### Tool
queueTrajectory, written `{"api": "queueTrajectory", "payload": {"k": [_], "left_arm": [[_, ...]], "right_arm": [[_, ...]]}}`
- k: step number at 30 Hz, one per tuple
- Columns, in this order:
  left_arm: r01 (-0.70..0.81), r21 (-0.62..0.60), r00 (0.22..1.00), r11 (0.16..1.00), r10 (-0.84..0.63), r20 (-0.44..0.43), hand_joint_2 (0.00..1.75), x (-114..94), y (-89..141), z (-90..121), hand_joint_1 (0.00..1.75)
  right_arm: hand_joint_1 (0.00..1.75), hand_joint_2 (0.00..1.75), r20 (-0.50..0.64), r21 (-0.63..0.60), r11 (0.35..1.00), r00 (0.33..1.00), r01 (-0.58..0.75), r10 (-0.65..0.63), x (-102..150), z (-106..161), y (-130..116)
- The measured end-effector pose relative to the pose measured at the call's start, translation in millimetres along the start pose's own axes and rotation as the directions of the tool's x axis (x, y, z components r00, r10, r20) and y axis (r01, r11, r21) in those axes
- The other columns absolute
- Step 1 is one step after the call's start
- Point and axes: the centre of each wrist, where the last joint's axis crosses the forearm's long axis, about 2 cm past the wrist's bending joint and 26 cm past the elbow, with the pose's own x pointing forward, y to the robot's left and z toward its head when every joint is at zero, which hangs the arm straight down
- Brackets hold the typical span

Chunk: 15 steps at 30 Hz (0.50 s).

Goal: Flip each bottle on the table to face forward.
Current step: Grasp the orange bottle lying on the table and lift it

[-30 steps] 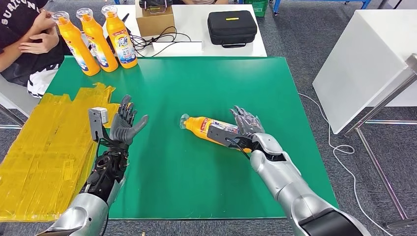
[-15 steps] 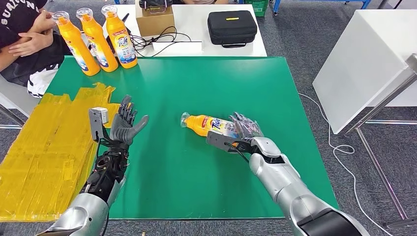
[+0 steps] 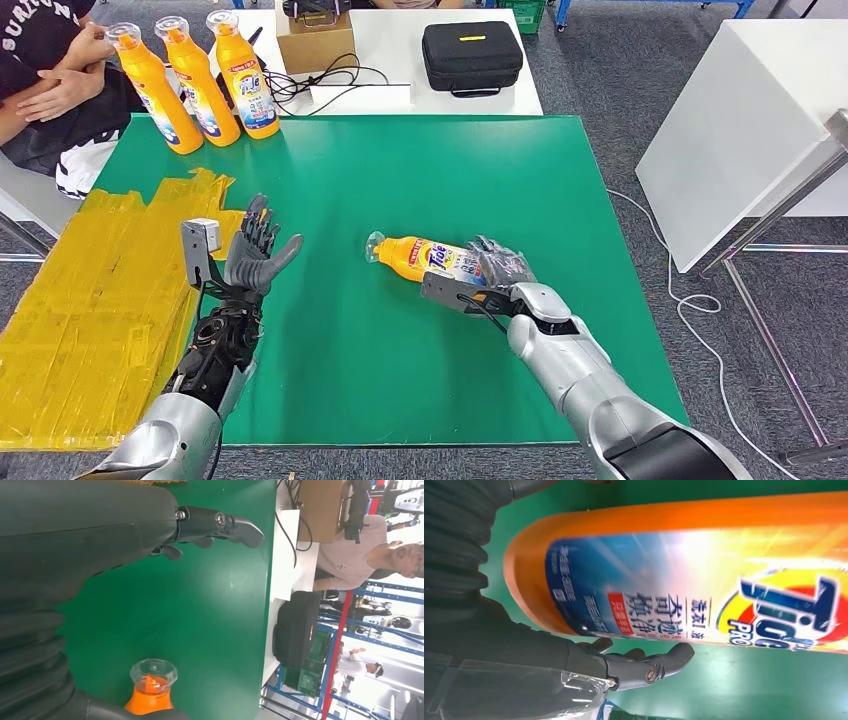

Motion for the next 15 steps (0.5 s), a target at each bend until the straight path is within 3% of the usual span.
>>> {"api": "queueTrajectory", "payload": {"k": [7,8,11,12,15], "left_arm": [[-0.001,0.000,1.000,1.000,0.001,-0.003,1.75,-0.7,-0.3,0.4,0.00],[-0.001,0.000,1.000,1.000,0.001,-0.003,1.75,-0.7,-0.3,0.4,0.00],[-0.001,0.000,1.000,1.000,0.001,-0.003,1.75,-0.8,-0.4,0.4,0.00],[-0.002,0.000,1.000,1.000,0.002,-0.003,1.75,-0.8,-0.5,0.4,0.00],[-0.002,0.000,1.000,1.000,0.002,-0.004,1.75,-0.9,-0.6,0.4,0.00]], "right_arm": [[0.14,1.75,-0.003,0.007,1.000,1.000,-0.004,0.004,-0.9,0.1,1.6],[0.30,1.75,-0.004,0.007,1.000,1.000,-0.004,0.004,-1.0,0.1,1.7],[1.27,1.75,-0.005,0.008,1.000,1.000,-0.005,0.005,-1.2,0.0,1.8],[1.47,1.75,-0.005,0.008,1.000,1.000,-0.005,0.005,-1.2,-0.1,1.7],[1.59,1.75,-0.004,0.006,1.000,1.000,-0.006,0.006,-1.0,-0.6,0.0]]}}
